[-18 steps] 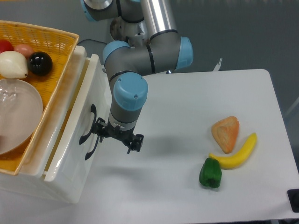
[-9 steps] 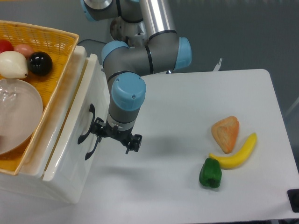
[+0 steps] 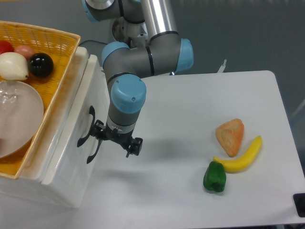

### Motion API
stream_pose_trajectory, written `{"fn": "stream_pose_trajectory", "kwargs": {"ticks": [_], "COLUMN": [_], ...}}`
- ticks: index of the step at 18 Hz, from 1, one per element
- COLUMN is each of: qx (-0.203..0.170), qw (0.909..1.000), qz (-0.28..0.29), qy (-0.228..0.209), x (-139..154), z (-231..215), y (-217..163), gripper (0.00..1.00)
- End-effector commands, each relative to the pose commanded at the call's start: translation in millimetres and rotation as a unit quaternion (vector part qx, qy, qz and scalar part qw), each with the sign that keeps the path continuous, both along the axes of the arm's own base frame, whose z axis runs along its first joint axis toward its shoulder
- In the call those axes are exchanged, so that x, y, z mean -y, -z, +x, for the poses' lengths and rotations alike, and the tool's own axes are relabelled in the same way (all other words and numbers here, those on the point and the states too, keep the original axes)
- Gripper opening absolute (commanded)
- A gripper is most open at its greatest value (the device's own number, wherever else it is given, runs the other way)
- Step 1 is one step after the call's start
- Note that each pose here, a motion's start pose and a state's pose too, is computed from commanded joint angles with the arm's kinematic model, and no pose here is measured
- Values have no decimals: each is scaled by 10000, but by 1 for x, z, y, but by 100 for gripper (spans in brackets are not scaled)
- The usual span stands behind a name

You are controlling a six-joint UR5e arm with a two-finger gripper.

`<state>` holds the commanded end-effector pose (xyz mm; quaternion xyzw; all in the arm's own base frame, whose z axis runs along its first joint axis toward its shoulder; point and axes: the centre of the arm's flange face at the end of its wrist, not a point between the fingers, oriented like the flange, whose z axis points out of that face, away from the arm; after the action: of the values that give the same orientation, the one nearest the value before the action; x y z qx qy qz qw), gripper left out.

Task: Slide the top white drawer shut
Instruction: 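Lift the gripper away from the closed drawer front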

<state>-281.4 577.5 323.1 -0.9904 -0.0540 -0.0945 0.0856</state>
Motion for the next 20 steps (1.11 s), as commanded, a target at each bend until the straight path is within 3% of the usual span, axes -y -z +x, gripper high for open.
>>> {"fn": "stream_pose_trajectory", "kwargs": {"ticks": [11,17,20], "qx": [-1,-83,-268], "qw": [10000,9997,9992], "qz": [12,85,197], "qy": [-15,-226,239], "x": [1,19,32], "z": [-3,-44,-67], "y": [-1,-7,-10], "gripper": [100,100,100]}}
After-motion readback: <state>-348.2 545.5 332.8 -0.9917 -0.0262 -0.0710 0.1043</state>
